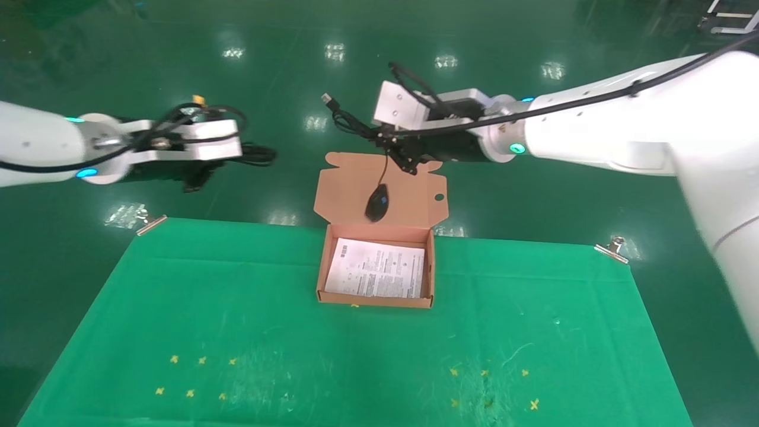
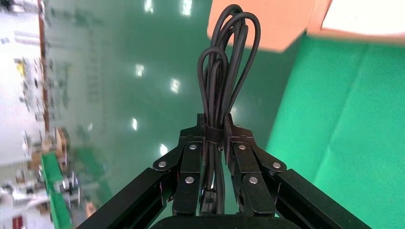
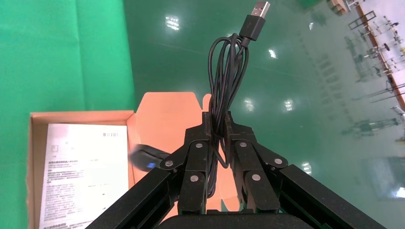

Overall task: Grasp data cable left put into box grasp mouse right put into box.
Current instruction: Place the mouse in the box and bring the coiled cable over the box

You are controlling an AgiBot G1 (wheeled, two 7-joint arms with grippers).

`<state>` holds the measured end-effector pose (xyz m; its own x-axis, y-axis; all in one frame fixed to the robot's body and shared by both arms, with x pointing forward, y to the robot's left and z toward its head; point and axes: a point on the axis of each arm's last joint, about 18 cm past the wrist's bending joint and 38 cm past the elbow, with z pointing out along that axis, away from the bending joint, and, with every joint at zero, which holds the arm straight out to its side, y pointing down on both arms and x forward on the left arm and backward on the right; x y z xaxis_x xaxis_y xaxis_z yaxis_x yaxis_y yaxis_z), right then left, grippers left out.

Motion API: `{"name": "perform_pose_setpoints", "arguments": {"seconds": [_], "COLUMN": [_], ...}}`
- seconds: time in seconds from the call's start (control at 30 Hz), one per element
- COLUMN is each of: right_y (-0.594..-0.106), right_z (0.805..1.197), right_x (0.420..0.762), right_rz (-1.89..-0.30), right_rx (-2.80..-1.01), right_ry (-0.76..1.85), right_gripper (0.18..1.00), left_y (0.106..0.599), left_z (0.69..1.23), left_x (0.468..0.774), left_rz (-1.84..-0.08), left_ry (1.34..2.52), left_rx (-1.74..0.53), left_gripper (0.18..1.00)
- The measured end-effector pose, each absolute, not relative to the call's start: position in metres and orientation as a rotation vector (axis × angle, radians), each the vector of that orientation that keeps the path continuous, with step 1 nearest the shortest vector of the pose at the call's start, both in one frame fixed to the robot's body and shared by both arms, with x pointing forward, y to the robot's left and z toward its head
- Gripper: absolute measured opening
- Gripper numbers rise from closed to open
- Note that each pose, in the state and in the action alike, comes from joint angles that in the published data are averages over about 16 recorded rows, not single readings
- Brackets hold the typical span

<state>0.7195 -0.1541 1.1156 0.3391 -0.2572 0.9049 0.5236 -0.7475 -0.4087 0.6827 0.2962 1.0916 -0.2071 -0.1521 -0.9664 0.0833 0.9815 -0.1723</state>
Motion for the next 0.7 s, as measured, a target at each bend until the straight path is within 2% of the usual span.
{"name": "perform_pose_setpoints", "arguments": {"seconds": [0.4, 0.7], "right_y": [-0.129, -0.131], "right_z": [1.071, 1.029], "right_x": [0.727, 0.741], "right_rz": [-1.38, -1.343], "right_rx": [-1.965, -2.052], "right_ry": [-0.236, -0.166], "right_gripper": [0.225, 0.224], "left_y": [0.317, 0.316], "left_z": [1.084, 1.083], "left_x": [0.672, 0.669], "left_rz": [-0.157, -0.153], "left_ry": [1.785, 1.782], "left_rx": [-0.163, -0.17], "left_gripper": [0.248, 0.248]}}
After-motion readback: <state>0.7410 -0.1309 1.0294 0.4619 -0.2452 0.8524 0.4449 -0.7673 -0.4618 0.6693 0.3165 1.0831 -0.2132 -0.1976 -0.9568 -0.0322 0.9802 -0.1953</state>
